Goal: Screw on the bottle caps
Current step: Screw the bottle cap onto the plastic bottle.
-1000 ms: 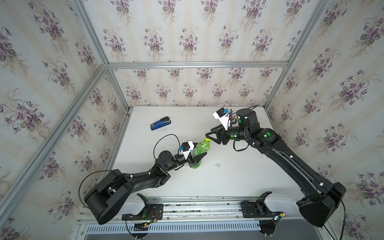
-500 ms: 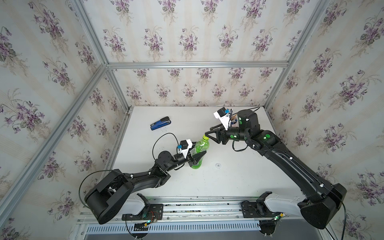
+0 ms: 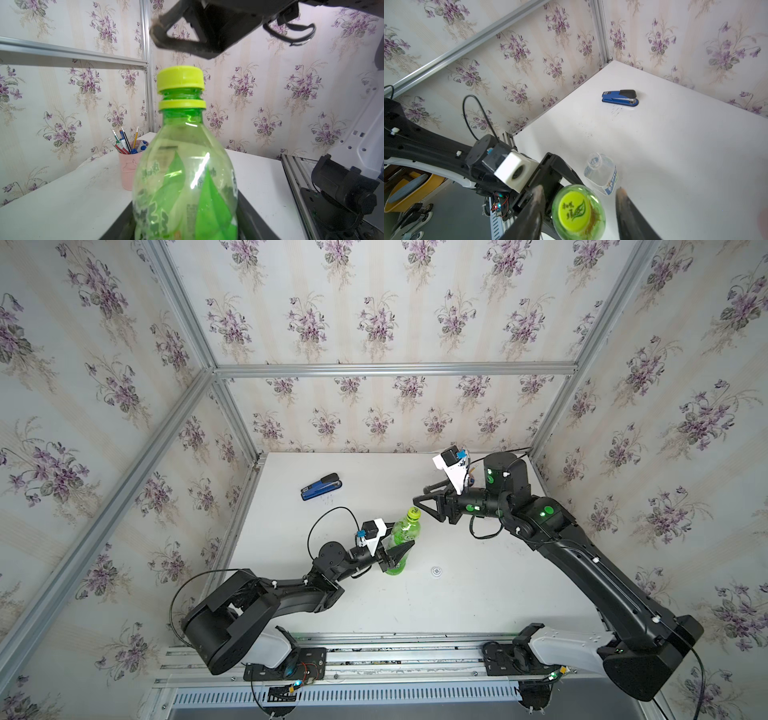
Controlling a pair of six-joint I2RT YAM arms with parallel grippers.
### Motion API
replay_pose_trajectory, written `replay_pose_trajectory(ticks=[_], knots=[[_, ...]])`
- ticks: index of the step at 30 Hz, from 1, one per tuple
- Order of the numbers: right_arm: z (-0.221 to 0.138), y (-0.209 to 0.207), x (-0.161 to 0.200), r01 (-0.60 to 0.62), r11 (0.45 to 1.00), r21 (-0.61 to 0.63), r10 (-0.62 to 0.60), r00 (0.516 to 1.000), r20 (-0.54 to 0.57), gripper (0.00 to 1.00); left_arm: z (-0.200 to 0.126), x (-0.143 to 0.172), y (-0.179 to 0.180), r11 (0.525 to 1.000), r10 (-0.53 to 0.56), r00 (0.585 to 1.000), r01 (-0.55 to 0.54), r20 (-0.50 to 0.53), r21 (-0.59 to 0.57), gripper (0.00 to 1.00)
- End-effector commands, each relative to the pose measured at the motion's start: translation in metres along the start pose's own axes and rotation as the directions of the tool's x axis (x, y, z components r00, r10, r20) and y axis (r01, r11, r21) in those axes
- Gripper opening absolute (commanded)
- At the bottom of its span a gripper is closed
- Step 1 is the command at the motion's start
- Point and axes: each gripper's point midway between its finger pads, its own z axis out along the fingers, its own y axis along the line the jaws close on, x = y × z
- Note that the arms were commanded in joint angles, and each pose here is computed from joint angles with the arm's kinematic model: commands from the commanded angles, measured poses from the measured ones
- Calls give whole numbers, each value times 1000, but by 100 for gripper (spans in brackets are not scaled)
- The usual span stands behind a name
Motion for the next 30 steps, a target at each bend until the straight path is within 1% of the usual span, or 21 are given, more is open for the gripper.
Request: replay_pose_trajectory(ticks=[1,3,6,8,11,14,24,26,27,30], knots=[[3,4,-1,-31,998,-46,31,999,18,50,0,-17,-7,998,47,997,-50,63,37,61],[6,7,2,-75,992,-98,76,997,11,43,0,-19,-9,997,53,997,-56,63,44,61],[10,12,6,-105,982,-159,106,994,-2,41,-1,-20,-10,997,56,996,-60,69,47,61],[12,12,7,-113,980,-165,114,993,-4,39,-1,-21,-11,997,56,996,-60,69,53,61],[11,13,4,-118,976,-182,121,993,5,32,-1,-20,-11,997,55,996,-59,68,55,61],[12,13,6,-124,975,-184,126,992,0,29,-1,-20,-11,997,55,996,-58,68,53,61],[16,1,20,-127,983,-129,124,992,-28,27,-2,-22,-11,997,49,996,-53,77,51,61],[18,2,21,-132,982,-136,128,991,-34,27,-2,-22,-10,997,48,996,-52,76,50,61],[19,2,23,-137,981,-139,132,990,-41,27,-4,-33,-13,996,61,993,-66,104,52,61],[20,2,25,-144,979,-146,138,989,-51,26,-4,-34,-12,997,60,992,-66,107,48,61]])
